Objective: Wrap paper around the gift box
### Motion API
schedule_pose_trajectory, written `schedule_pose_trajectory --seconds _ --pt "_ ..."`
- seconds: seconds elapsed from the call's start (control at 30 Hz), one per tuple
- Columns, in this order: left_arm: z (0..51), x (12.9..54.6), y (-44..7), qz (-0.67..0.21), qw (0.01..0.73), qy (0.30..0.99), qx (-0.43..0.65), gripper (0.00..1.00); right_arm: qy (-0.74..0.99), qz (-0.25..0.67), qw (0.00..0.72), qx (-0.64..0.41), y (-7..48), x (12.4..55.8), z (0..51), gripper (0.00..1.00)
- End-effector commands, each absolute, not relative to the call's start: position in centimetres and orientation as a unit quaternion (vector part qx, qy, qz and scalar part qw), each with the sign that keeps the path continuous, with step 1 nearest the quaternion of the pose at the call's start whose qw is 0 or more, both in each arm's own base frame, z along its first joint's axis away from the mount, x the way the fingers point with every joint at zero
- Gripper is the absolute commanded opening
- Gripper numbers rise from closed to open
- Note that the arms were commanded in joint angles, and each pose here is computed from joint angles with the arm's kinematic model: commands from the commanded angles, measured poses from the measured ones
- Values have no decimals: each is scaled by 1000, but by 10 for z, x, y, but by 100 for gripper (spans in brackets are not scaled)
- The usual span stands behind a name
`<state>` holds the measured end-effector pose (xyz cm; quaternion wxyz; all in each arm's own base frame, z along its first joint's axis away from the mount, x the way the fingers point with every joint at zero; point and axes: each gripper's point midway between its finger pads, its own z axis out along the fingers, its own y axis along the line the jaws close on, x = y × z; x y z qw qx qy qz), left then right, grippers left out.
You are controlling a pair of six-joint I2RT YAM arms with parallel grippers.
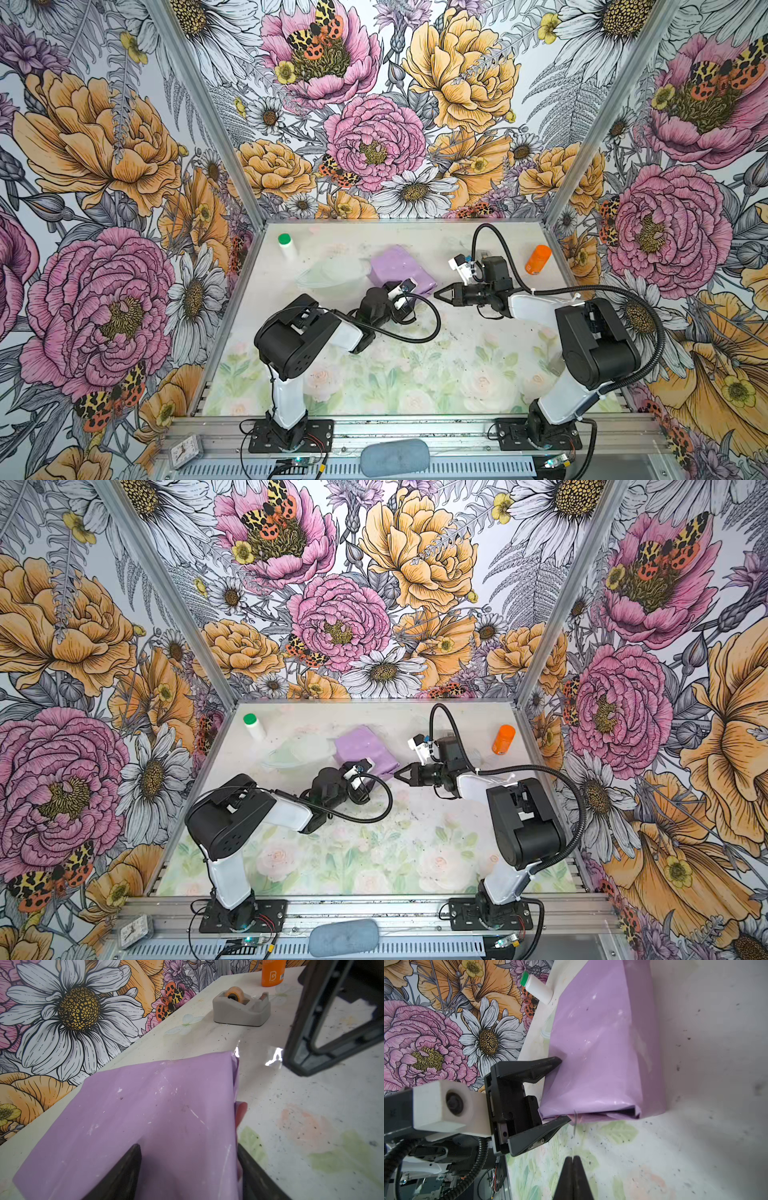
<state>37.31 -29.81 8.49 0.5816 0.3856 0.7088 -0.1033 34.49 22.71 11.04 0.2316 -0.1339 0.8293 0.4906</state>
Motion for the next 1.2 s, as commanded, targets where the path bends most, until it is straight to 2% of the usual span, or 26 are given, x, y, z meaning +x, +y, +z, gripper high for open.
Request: schedule_pose_trajectory --seconds 0.0,0.53,0.9,1.17 --pt "10 345 -272 -107 465 787 392 69 823 498 236 -141 237 343 105 0" --pt "11 345 -271 -108 466 785 393 69 810 520 229 -141 265 344 86 0" --pt "12 346 -270 -107 467 786 392 69 808 516 237 -155 261 325 98 0" --pt "9 347 -271 -110 463 787 393 69 810 494 268 -167 246 317 124 0"
